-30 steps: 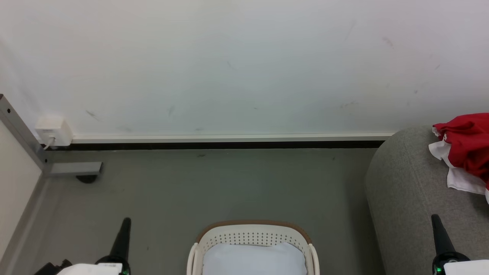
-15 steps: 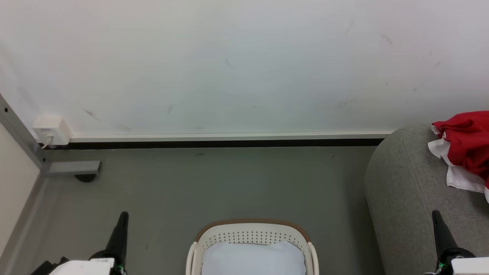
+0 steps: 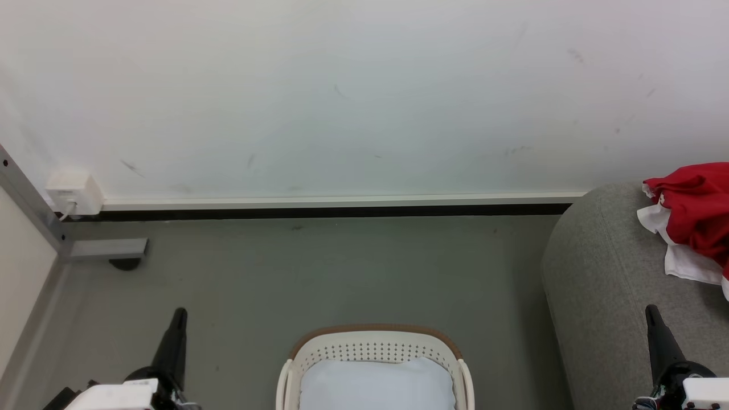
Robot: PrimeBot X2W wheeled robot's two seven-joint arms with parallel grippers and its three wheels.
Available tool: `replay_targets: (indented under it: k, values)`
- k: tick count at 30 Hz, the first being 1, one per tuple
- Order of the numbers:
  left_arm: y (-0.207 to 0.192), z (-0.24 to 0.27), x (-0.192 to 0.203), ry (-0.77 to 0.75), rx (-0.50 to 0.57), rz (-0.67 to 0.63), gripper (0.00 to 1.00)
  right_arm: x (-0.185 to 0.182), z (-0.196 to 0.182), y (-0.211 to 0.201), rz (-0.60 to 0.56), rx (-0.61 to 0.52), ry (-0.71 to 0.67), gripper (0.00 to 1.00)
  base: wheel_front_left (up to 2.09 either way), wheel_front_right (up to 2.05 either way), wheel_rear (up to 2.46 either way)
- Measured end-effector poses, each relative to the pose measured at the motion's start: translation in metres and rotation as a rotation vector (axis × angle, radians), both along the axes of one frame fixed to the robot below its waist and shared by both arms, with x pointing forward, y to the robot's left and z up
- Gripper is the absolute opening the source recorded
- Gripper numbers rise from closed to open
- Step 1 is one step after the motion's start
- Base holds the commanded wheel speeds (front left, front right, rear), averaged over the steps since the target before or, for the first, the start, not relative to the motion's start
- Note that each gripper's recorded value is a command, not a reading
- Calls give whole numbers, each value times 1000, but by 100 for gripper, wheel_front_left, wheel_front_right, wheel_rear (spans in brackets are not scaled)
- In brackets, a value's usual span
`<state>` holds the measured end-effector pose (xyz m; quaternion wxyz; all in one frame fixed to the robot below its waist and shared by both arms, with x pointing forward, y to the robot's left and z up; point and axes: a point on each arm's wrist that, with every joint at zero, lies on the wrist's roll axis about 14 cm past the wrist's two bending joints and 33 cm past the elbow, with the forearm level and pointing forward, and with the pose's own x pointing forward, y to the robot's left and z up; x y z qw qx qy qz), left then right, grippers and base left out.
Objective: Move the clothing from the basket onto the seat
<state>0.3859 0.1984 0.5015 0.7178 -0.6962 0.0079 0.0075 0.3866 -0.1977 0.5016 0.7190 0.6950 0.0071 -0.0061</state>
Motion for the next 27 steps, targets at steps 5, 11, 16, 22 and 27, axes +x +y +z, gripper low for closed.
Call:
replay_targets:
  k: [5,11,16,22,27]
  values:
    - [0,2,2,-7,-27,-1,0,0,1,-1,0,35,-6,0,0,0,0]
    - [1,2,2,-9,-31,-1,0,1,2,-1,0,41,-8,0,0,0,0]
    - [1,2,2,-9,-31,-1,0,1,2,-1,0,41,-8,0,0,0,0]
    - [1,2,2,-10,-31,0,0,1,2,-1,0,41,-8,0,0,0,0]
    - [1,2,2,-10,-31,0,0,1,2,-1,0,41,-8,0,0,0,0]
